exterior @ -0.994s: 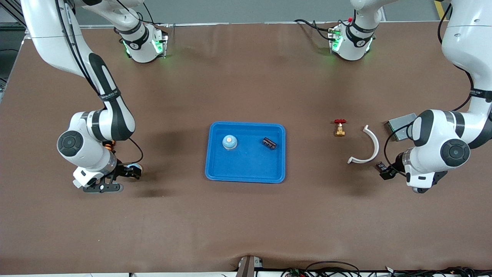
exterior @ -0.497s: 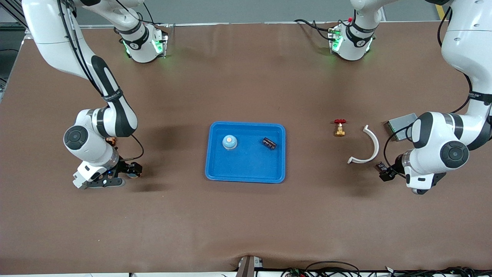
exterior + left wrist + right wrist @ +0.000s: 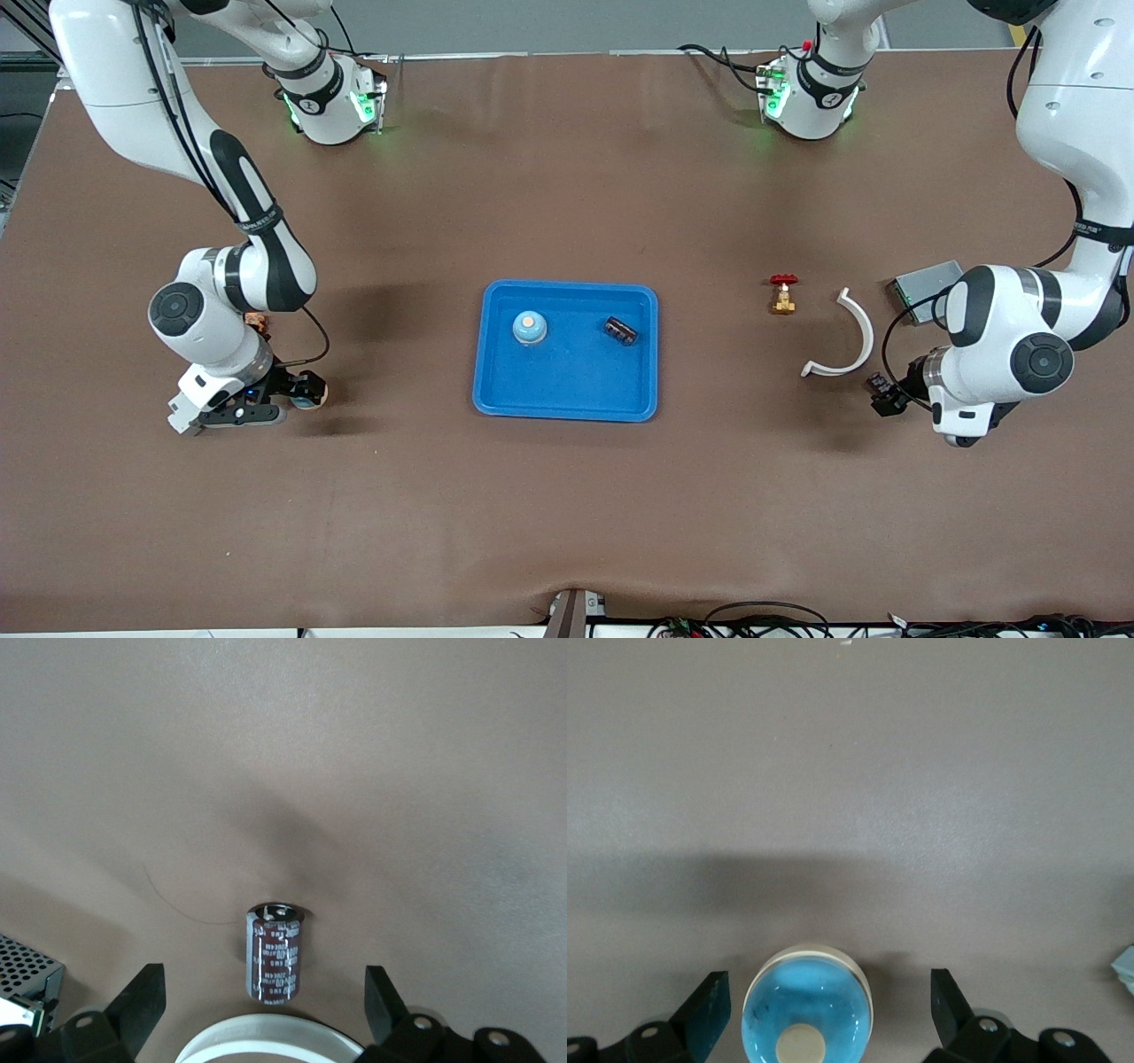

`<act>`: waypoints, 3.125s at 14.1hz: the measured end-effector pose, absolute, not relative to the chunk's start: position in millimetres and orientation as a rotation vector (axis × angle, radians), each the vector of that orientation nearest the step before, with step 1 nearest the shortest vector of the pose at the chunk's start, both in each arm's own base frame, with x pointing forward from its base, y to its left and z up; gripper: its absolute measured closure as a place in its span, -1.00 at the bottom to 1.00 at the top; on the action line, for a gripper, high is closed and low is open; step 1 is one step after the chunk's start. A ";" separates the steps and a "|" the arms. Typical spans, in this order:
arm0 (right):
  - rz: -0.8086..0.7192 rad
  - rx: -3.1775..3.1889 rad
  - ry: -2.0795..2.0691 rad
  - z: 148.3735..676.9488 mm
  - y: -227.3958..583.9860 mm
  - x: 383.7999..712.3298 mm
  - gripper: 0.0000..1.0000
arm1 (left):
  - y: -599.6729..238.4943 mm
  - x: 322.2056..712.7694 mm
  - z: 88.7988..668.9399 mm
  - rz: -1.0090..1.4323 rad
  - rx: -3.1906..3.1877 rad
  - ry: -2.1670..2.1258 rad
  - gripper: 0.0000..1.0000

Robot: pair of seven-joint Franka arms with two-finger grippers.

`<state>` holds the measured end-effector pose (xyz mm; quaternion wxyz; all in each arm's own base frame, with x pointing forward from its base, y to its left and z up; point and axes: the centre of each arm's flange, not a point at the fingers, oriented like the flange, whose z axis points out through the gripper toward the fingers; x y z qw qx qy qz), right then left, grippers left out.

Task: Place electrolytic capacitor and blue bell in tray
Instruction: 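Grasp the bell with the right gripper while the left gripper grasps the capacitor, then carry the bell and capacitor over the blue tray with both grippers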

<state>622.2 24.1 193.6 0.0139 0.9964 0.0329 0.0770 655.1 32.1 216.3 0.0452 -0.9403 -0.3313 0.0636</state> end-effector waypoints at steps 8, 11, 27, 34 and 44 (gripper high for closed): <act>0.203 3.113 0.119 180.1 31.8 613.3 -1.00 | 35.2 649.6 187.1 0.260 -2.870 -1.011 -0.29; 0.192 3.113 0.120 175.4 31.9 612.2 -1.00 | 34.3 649.9 184.4 0.257 -2.871 -0.999 0.33; 0.127 3.134 0.120 194.1 66.2 627.0 -0.35 | -141.9 673.7 333.8 0.214 -2.939 -1.151 0.32; 0.079 3.159 -0.149 236.1 183.8 626.6 -0.35 | -264.7 659.5 319.9 0.143 -3.022 -1.206 0.32; 0.104 3.155 -0.526 270.1 338.8 589.8 -0.35 | -378.9 620.6 277.8 0.172 -3.025 -1.446 0.32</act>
